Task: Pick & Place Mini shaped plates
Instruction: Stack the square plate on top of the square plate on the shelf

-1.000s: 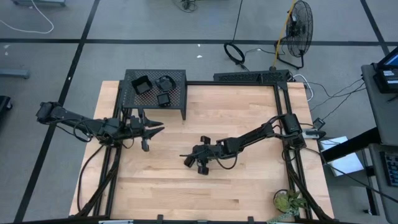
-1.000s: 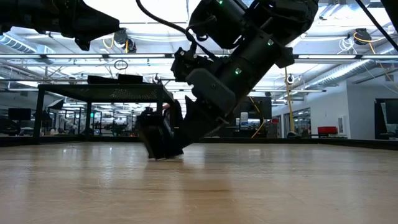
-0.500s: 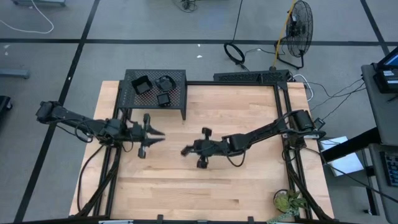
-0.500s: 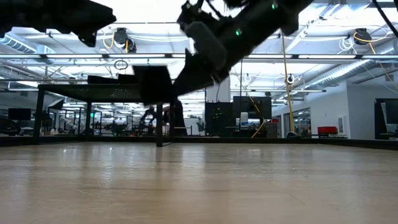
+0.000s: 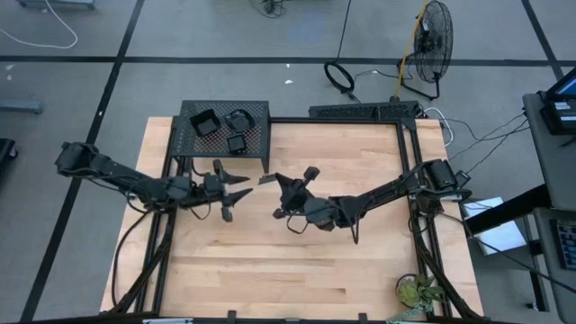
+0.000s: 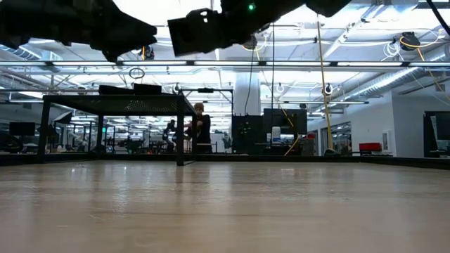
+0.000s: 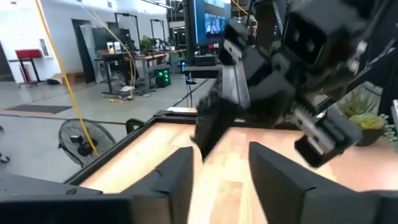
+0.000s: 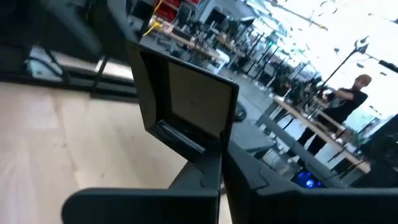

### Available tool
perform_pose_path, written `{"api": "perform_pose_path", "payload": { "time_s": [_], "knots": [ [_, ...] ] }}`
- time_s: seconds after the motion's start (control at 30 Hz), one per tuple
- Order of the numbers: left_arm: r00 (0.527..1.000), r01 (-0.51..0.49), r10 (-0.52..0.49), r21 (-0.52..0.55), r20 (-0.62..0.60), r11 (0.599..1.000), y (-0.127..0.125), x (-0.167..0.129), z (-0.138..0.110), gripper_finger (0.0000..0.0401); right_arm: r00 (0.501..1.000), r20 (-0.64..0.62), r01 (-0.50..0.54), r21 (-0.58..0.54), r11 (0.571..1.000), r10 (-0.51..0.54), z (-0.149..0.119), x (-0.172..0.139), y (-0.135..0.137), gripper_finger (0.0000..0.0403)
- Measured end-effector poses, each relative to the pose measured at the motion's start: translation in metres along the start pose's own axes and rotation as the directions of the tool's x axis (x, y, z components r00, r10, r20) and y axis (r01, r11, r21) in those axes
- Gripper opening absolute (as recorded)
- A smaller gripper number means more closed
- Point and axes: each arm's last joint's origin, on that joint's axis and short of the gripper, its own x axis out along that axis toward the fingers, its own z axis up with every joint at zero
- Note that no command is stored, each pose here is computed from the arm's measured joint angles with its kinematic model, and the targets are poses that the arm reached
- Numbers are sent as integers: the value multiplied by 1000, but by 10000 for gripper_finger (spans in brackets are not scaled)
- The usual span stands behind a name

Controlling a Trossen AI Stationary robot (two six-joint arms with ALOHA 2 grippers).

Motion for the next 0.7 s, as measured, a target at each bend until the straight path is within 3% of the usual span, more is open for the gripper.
{"api": "perform_pose_path", "payload": {
  "time_s": [0.13, 0.27, 0.7],
  "knots": [
    [999, 7, -8, 42, 38, 999, -2, 7, -2, 202, 1000, 12, 10, -1, 1000, -10, 3, 1, -3, 0],
    [997, 21, -25, 61, 68, 998, -5, 12, -3, 221, 1000, 11, 7, -4, 1000, -7, 2, 1, -2, 0],
    [997, -68, 64, 105, 35, 992, -8, 42, 1, 184, 1000, 15, 7, 4, 1000, -7, 2, 1, -2, 0]
  ]
}}
